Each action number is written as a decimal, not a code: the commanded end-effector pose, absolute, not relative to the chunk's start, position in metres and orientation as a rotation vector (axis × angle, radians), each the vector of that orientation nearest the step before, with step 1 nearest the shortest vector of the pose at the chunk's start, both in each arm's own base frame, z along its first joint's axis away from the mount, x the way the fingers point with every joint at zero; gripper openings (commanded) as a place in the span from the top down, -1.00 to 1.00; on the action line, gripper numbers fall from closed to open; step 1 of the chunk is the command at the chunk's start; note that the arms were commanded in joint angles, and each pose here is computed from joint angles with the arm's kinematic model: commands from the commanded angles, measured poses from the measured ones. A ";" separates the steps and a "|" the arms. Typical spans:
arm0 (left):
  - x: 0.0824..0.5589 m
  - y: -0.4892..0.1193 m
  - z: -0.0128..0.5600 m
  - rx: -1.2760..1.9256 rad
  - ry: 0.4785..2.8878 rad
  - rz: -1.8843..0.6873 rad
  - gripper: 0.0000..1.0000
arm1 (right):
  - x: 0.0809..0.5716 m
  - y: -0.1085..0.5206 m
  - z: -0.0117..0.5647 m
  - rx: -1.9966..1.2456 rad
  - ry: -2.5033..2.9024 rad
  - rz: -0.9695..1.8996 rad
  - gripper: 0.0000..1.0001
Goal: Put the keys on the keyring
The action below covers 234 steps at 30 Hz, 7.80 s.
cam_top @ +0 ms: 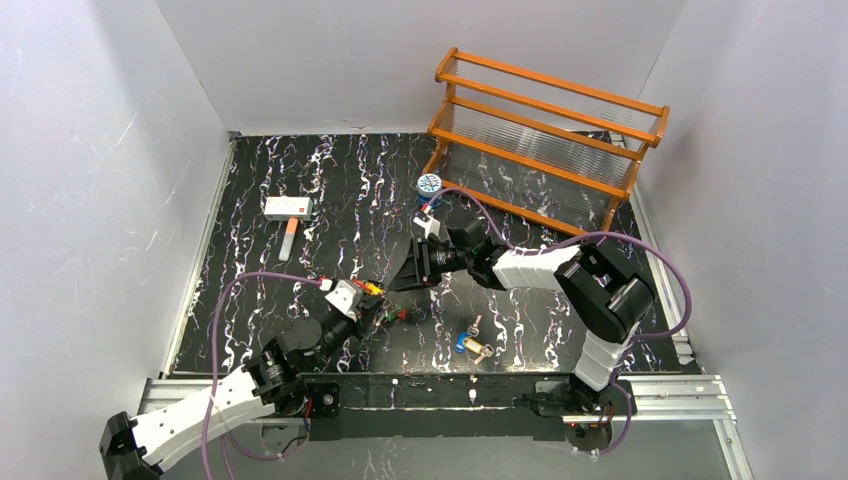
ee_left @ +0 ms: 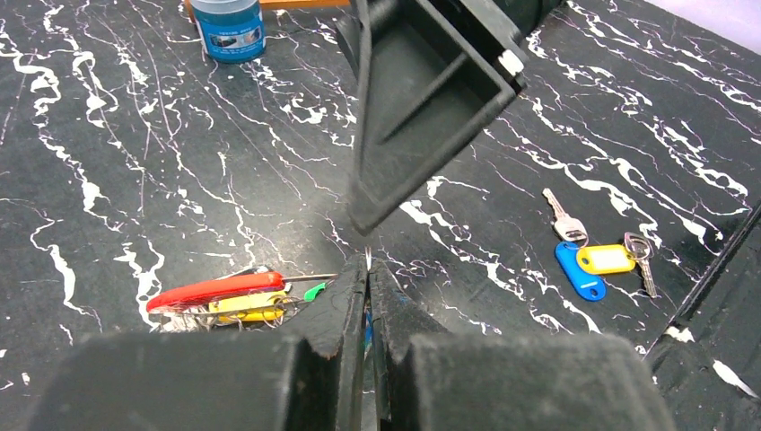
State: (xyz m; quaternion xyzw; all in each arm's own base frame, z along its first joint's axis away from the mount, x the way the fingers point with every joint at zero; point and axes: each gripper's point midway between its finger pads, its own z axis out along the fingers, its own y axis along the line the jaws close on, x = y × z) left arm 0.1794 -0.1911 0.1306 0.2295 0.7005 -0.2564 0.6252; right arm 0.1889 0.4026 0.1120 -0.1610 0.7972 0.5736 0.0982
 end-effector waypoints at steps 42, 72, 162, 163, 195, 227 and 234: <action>0.183 -0.202 0.140 0.648 1.483 -0.544 1.00 | 0.184 0.413 0.146 -0.191 2.487 1.638 -0.07; 0.187 -0.209 0.129 0.646 1.530 -0.543 1.00 | 0.174 0.427 0.152 -0.195 2.486 1.759 0.20; 0.236 -0.205 0.078 0.041 2.095 -0.669 -0.53 | 0.253 0.324 0.050 -0.151 2.574 1.189 0.97; 0.236 -0.206 0.078 0.046 2.096 -0.669 -0.52 | 0.252 0.323 0.053 -0.171 2.567 1.182 0.97; 0.220 -0.195 0.125 0.202 1.862 -0.719 -0.27 | 0.197 0.353 0.082 -1.035 2.540 1.158 0.97; 0.211 -0.201 0.091 0.108 1.978 -0.797 -0.16 | 0.192 0.355 0.061 -0.608 2.519 1.527 0.18; 0.211 -0.200 0.092 0.106 1.970 -0.798 -0.17 | 0.198 0.358 0.048 -0.559 2.557 1.495 0.36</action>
